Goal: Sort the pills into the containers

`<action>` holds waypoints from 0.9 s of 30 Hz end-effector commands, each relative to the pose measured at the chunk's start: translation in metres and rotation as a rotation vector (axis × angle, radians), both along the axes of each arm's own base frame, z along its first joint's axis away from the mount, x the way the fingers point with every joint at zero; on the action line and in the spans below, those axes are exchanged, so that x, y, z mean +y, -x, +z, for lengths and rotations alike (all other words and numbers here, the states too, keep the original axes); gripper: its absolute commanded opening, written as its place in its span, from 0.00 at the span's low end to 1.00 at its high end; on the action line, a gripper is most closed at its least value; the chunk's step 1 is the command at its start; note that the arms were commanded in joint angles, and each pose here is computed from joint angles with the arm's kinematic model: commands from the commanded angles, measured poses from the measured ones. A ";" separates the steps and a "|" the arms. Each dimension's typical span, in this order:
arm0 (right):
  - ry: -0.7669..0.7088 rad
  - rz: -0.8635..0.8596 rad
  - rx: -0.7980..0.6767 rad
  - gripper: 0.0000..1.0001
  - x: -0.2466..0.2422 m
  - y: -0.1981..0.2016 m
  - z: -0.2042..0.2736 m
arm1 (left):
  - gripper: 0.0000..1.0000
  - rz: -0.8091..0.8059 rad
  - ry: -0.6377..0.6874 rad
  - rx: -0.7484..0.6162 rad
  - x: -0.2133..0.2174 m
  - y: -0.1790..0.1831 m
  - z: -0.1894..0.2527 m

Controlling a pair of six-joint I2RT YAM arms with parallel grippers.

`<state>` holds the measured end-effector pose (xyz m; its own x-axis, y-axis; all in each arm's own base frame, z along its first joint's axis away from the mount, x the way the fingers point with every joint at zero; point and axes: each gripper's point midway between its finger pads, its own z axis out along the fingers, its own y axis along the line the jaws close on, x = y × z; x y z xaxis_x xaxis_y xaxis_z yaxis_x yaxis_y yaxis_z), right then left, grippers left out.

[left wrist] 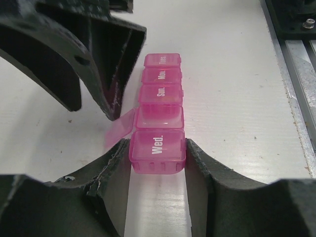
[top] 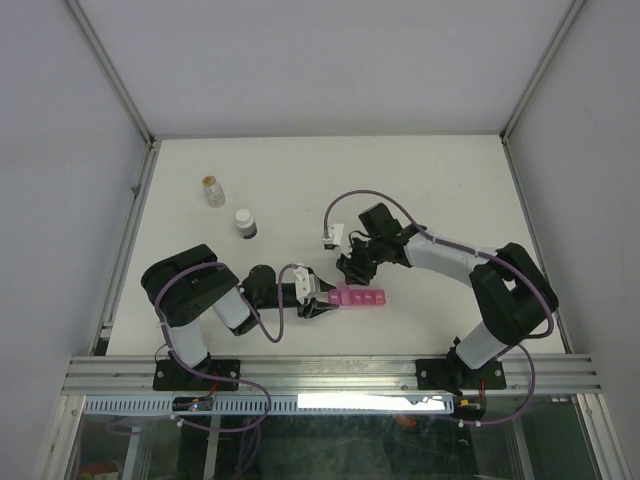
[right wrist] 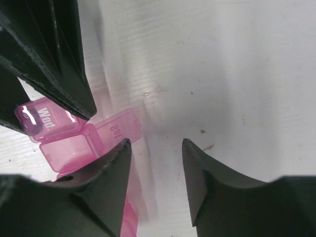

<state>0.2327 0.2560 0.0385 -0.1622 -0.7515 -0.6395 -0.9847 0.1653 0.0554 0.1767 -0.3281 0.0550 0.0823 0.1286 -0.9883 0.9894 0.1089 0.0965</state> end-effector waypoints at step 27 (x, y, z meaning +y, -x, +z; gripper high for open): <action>-0.497 -0.093 0.052 0.68 -0.018 0.004 0.191 | 0.79 0.509 0.145 0.293 0.033 -0.079 0.109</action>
<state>0.2285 0.2435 0.1878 -0.2410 -0.4702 -0.8490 -0.9657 0.2028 0.1619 0.2103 -0.3116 0.1219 -0.0586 0.0157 -0.9982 0.9315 0.3605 -0.0490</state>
